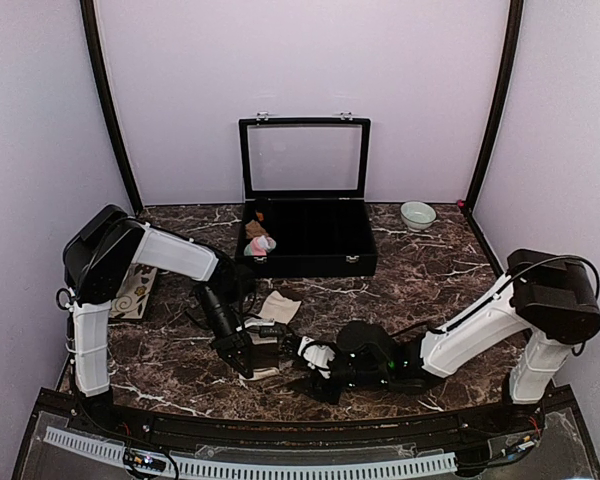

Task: Roll the socks
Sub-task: Roll the sock at the center of the board.

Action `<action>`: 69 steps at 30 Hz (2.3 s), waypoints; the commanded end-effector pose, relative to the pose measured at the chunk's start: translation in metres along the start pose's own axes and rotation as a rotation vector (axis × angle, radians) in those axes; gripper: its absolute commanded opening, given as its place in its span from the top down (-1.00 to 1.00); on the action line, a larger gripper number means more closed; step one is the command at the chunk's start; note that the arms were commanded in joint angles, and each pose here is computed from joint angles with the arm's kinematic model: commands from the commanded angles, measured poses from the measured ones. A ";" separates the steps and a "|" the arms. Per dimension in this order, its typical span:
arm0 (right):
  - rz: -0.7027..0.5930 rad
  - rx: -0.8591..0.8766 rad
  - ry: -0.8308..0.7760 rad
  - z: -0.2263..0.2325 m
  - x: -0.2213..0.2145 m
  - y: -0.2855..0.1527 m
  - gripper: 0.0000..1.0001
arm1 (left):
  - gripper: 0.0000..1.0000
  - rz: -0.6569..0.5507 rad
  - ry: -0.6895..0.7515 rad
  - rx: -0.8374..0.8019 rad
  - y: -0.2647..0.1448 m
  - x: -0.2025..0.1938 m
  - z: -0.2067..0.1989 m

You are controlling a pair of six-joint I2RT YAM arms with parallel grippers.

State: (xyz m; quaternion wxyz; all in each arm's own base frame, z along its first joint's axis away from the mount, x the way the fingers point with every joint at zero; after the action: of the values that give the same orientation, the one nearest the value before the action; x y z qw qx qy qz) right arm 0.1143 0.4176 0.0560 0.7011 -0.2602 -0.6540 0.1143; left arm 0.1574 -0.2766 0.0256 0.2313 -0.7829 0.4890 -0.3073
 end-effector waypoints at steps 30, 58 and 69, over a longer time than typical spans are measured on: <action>0.030 0.024 -0.332 -0.004 0.023 0.065 0.86 | 1.00 0.122 -0.008 0.133 0.000 -0.021 0.030; 0.300 0.137 0.181 -0.024 -0.078 0.062 1.00 | -0.98 -0.043 0.224 0.669 -0.085 -0.014 -0.001; 0.414 0.227 0.503 -0.015 -0.088 0.059 1.00 | -0.98 -0.023 0.531 0.625 -0.038 -0.001 -0.038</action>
State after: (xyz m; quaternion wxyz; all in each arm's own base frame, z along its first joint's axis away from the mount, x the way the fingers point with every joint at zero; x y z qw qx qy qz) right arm 0.1539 0.4717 0.0233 0.7958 -0.2214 -0.5344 0.1794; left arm 0.1750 -0.2533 0.0957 0.3468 -0.6133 0.3736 -0.6033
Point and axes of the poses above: each gripper's point midway between its finger pads, its own y axis out along the fingers, its own z axis along the line the jaws close on, x = y × z, the point moved 1 cm from there along -y, back along the fingers, and after that the axes turned 2 degrees about -y, right-handed, at the moved point
